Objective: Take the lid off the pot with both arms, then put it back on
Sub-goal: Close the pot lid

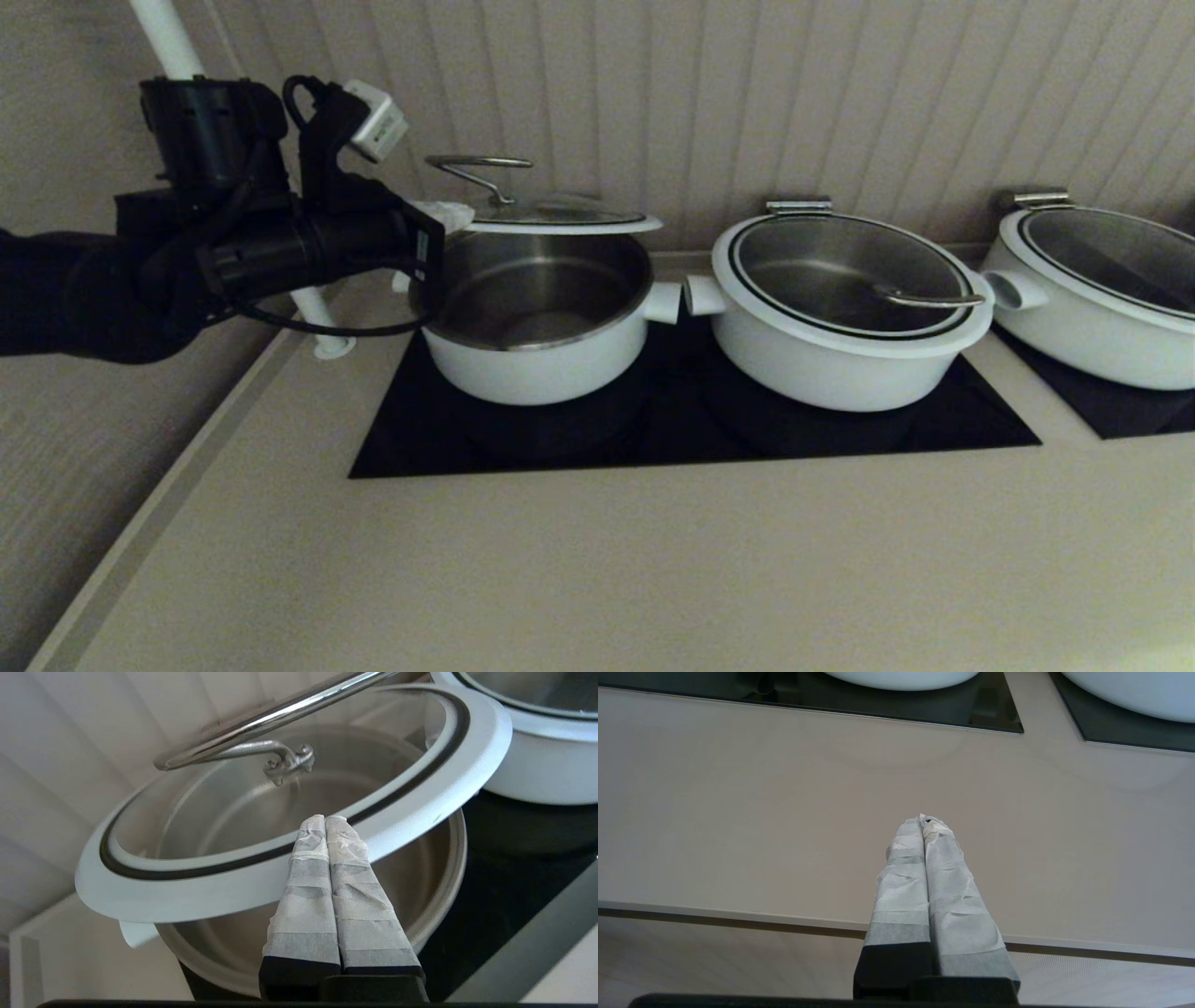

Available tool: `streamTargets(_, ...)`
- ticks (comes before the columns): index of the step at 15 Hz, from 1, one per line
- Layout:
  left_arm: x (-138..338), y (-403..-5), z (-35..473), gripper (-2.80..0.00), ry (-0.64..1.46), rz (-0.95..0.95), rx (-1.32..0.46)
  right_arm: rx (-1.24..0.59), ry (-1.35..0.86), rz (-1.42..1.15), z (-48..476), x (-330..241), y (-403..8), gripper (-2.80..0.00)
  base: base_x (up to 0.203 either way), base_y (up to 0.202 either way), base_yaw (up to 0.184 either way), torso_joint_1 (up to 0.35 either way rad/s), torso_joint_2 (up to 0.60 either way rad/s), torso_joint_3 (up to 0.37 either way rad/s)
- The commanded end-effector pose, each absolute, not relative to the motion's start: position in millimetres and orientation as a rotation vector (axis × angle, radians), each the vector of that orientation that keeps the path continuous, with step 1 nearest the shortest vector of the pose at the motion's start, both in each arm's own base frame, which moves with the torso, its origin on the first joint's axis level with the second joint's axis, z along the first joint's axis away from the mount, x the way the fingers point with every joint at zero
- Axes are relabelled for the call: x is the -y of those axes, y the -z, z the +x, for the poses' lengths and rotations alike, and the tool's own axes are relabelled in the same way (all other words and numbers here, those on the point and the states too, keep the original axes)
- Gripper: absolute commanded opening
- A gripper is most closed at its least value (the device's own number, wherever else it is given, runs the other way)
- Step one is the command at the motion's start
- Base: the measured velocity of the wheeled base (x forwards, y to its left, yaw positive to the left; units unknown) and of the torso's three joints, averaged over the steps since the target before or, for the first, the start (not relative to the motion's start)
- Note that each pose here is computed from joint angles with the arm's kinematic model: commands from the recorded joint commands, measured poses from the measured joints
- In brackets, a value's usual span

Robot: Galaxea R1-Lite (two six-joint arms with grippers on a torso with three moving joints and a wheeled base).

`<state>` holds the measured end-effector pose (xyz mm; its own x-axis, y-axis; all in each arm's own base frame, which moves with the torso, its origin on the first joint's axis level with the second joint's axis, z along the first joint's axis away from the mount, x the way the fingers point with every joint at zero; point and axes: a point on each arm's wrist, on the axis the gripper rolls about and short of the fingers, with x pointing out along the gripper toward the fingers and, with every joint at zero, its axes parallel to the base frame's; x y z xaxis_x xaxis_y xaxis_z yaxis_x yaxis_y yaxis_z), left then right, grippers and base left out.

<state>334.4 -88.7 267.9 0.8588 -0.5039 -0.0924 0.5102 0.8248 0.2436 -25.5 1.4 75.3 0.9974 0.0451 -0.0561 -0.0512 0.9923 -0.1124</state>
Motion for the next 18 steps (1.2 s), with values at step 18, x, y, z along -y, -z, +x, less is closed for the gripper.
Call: streamTargets(18, 87, -234, 331, -2.80, 0.535, 0.266, -0.048, -0.054, -0.049, -0.115, -26, -1, -75, -2.80, 0.000, 0.000, 0.000, 0.000, 0.00, 0.000)
